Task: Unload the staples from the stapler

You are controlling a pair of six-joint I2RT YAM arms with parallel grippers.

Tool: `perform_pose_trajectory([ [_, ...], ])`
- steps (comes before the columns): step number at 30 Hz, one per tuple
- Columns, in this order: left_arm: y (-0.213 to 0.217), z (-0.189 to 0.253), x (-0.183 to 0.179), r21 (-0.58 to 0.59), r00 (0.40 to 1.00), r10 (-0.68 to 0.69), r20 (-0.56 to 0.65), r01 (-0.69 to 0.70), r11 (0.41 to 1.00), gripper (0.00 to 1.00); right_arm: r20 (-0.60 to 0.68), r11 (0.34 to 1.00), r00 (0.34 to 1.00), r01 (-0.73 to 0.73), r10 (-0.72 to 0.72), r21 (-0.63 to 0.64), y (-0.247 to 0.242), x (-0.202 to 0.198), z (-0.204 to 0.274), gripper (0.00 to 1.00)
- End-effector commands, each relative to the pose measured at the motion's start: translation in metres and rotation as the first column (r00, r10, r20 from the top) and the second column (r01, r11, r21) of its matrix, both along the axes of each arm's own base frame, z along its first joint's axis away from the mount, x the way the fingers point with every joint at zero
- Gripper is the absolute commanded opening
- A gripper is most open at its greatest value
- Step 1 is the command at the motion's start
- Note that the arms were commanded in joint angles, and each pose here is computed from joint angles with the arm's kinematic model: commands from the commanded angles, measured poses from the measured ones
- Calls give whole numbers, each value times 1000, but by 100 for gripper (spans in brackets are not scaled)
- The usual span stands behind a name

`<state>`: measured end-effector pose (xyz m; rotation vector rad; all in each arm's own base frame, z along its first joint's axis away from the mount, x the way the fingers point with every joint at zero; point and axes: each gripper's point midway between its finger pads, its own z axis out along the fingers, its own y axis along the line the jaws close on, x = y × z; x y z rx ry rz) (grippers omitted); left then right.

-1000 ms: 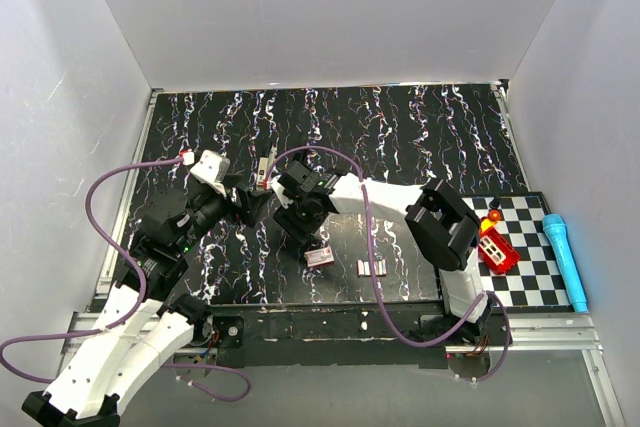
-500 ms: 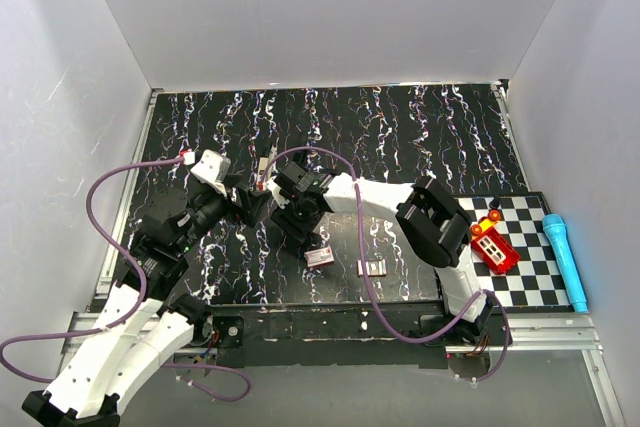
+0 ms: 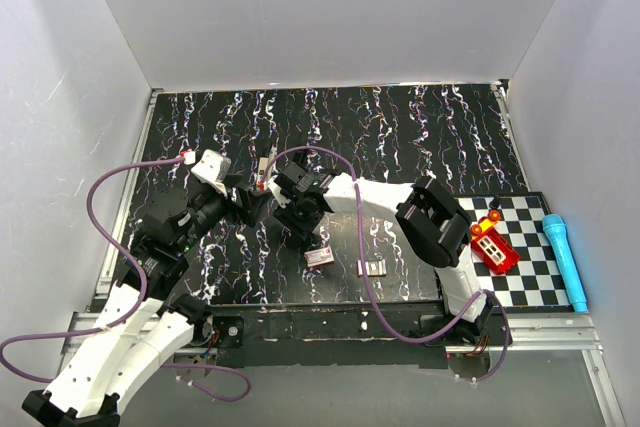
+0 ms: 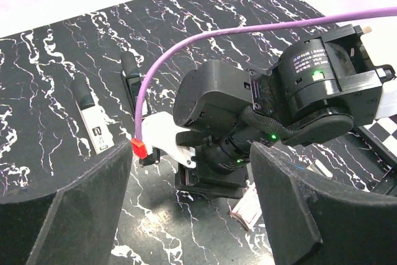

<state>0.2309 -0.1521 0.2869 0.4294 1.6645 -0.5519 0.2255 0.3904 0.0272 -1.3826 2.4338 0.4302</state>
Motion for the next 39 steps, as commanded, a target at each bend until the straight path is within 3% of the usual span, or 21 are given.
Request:
perform_pose_trajectory([
  [1, 1, -5, 0, 15, 1000, 2, -5, -1, 1000, 76, 18, 1000, 1000, 25, -25, -18, 1, 1, -6, 49],
  [16, 1, -3, -2, 14, 1000, -2, 0, 2, 1000, 77, 64, 997, 997, 39, -35, -62, 3, -3, -14, 39],
  [24, 1, -3, -1, 14, 1000, 0, 0, 0, 1000, 77, 76, 997, 996, 50, -45, -66, 4, -4, -12, 24],
  [39, 2, -4, -1, 14, 1000, 3, 0, -3, 1000, 77, 159, 977, 969, 203, -191, -62, -18, 6, 37, 11],
])
